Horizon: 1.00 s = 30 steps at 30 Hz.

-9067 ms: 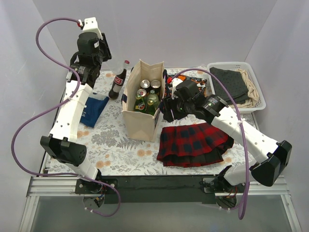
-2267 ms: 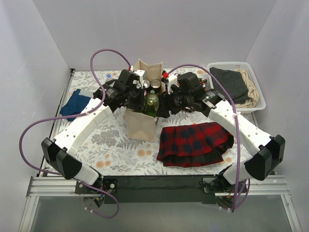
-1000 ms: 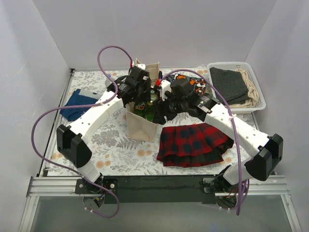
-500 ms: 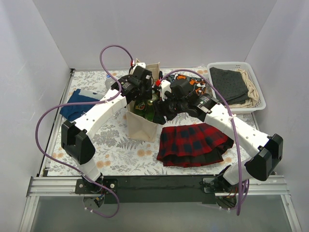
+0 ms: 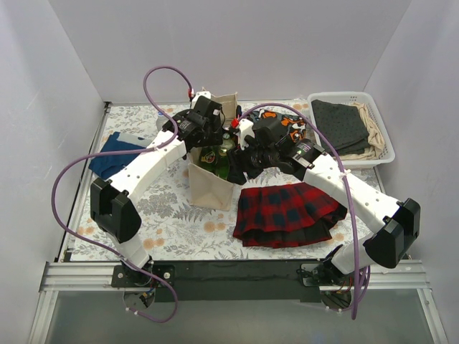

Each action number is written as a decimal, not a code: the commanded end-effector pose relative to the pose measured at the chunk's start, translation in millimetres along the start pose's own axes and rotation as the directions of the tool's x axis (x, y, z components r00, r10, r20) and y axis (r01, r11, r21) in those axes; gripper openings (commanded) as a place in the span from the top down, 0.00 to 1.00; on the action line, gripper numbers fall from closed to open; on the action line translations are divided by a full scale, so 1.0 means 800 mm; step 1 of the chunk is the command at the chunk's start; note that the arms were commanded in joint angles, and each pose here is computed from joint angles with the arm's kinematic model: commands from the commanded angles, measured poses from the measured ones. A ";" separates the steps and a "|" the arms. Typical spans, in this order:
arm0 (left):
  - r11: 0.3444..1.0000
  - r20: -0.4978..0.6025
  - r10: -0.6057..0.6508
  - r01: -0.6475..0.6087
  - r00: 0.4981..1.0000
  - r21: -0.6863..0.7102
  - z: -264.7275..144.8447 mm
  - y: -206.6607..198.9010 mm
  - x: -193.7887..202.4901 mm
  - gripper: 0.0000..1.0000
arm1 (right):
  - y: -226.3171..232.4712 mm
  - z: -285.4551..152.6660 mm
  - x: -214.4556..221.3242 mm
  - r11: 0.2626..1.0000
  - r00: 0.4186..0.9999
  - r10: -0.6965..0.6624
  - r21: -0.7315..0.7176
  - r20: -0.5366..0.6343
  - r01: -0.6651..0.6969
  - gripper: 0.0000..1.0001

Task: Take the beverage out of the canvas bag
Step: Take out the drink from the canvas bag.

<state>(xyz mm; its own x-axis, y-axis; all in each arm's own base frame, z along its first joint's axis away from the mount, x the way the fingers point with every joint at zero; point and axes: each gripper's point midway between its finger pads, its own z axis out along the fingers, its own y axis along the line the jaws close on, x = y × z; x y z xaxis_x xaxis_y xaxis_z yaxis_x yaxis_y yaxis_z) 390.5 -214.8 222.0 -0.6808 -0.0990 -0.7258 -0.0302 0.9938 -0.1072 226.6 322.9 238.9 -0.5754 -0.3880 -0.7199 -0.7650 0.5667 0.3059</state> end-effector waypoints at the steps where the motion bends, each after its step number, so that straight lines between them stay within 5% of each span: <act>1: 0.999 0.025 -0.035 0.035 0.999 -0.017 -0.004 0.015 -0.017 0.43 | 0.000 -0.004 0.020 1.000 0.999 -0.004 0.018 -0.051 0.005 0.31; 30: 0.999 -0.092 -0.029 0.026 0.995 -0.036 0.033 0.021 0.032 0.58 | -0.008 0.001 0.020 0.999 0.998 -0.003 0.045 -0.060 0.006 0.31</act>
<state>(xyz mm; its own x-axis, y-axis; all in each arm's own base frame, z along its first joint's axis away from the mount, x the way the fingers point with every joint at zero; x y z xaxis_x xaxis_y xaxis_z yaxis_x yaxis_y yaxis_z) 395.4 -209.0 185.8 -0.7431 -0.1094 -0.6602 -0.0514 0.9930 -0.1067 228.6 322.0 238.0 -0.5737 -0.3874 -0.7217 -0.7597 0.5810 0.2920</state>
